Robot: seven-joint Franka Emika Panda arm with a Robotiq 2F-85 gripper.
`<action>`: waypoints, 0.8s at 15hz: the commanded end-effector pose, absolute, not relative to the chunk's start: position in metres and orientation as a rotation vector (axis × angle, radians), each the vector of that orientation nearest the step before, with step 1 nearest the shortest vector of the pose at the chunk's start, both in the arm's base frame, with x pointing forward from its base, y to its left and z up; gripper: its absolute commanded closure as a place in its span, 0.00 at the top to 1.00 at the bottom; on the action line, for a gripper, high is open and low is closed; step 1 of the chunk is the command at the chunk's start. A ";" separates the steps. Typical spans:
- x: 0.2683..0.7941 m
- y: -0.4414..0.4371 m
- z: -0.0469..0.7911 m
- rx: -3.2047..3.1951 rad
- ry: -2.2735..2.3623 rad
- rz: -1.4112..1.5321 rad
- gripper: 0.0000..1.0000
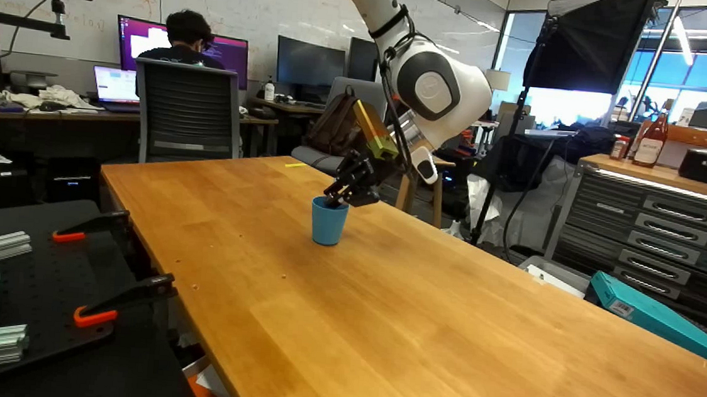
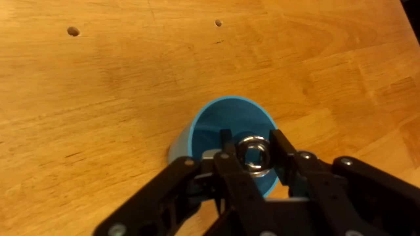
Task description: Put the metal thing in the cup
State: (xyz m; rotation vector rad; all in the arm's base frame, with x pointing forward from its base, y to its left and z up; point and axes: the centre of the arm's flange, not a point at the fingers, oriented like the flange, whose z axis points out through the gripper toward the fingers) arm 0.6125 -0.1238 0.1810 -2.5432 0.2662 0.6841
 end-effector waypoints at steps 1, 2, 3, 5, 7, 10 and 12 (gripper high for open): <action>0.631 -0.125 0.188 -2.540 0.282 0.670 0.63; 0.631 -0.126 0.191 -2.544 0.276 0.664 0.23; 0.631 -0.127 0.196 -2.547 0.273 0.653 0.27; 0.632 -0.129 0.205 -2.554 0.267 0.639 0.21; 0.631 -0.130 0.220 -2.557 0.251 0.623 0.04; 0.627 -0.131 0.253 -2.607 0.188 0.605 0.00; 0.621 -0.134 0.278 -2.685 0.143 0.557 0.26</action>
